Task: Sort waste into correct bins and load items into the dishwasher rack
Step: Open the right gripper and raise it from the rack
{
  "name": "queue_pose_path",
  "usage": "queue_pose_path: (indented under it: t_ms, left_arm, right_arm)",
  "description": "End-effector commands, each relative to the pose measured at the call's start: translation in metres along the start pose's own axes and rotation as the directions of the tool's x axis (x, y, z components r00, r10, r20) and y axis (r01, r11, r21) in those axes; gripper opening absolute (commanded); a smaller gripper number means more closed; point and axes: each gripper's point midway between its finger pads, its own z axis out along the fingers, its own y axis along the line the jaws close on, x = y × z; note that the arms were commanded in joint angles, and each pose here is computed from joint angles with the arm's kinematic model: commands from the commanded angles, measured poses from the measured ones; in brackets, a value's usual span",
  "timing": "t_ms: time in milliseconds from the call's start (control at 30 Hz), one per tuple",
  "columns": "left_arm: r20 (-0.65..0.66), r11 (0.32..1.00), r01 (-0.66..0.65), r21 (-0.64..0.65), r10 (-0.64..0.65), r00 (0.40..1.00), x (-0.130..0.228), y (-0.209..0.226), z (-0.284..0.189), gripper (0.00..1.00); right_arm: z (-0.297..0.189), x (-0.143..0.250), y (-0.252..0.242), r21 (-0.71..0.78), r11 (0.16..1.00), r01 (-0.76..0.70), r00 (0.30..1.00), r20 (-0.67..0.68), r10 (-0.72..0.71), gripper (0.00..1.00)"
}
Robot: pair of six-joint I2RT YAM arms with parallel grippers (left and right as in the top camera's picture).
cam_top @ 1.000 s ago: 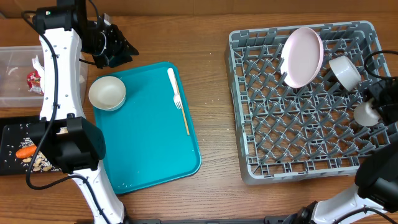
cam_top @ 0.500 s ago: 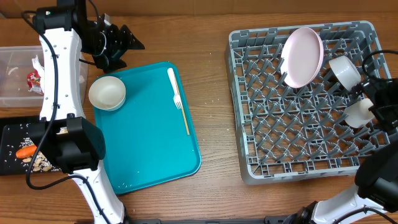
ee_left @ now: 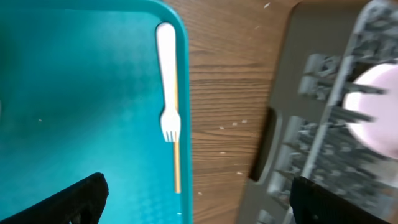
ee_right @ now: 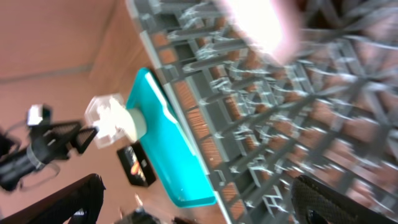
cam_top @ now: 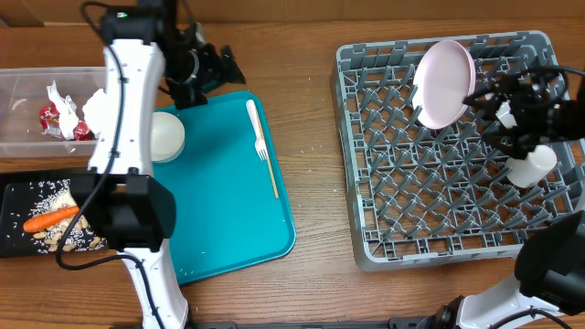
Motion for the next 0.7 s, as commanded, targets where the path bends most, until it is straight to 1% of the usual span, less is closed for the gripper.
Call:
queue_pose_path:
  t_ms: [0,100,133,200,233,333,400,467,500,567,667]
  left_arm:
    - [0.035,0.992,-0.029,-0.126,0.033,0.999,0.005,0.009,-0.001,0.96]
    - [-0.001,0.994,-0.036,-0.105,0.036,0.999,0.014,0.002,0.003,0.93]
    - [-0.007,0.995,-0.037,-0.091,0.037,0.999,0.016,-0.001,0.002,0.93]
    - [-0.011,0.997,-0.066,-0.044,0.065,0.998,0.018,-0.011,-0.002,0.96]
    - [-0.007,0.996,-0.084,-0.02,0.084,0.996,0.019,-0.016,-0.006,1.0]
    - [0.042,0.994,-0.112,-0.016,0.112,0.993,0.018,-0.022,-0.027,1.0]
    - [0.092,0.992,-0.116,-0.058,0.121,0.988,0.018,-0.018,-0.045,1.0]
    - [0.148,0.987,-0.078,-0.138,0.099,0.984,0.022,-0.008,-0.068,1.0]
    - [0.187,0.981,-0.035,-0.191,0.071,0.98,0.025,0.001,-0.082,1.0]
    - [0.253,0.966,0.036,-0.256,0.031,0.967,0.032,0.013,-0.107,1.0]
    - [0.329,0.948,0.068,-0.31,0.04,0.943,0.04,0.022,-0.137,1.0]
  right_arm:
    - [-0.002,0.007,0.037,-0.078,0.989,0.127,0.992,0.014,-0.126,1.0]
    - [0.007,0.013,0.044,-0.077,0.985,0.152,0.988,-0.014,-0.153,1.0]
    - [0.011,0.015,0.047,-0.079,0.984,0.162,0.986,-0.022,-0.164,1.0]
    - [0.017,0.019,0.053,-0.079,0.98,0.185,0.981,-0.037,-0.188,1.0]
    - [0.02,0.02,0.054,-0.074,0.978,0.196,0.979,-0.041,-0.199,1.0]
    - [0.027,0.018,0.057,-0.054,0.973,0.226,0.973,-0.037,-0.228,1.0]
    - [0.028,0.013,0.057,-0.04,0.968,0.249,0.968,-0.021,-0.25,1.0]
    - [0.028,0.01,0.056,-0.033,0.968,0.25,0.968,-0.011,-0.251,1.0]
    - [0.028,0.008,0.055,-0.022,0.972,0.232,0.973,-0.005,-0.233,1.0]
    - [0.028,0.003,0.052,0.003,0.981,0.193,0.981,0.01,-0.193,1.0]
    - [0.029,-0.004,0.044,0.062,0.992,0.112,0.993,0.039,-0.114,1.0]
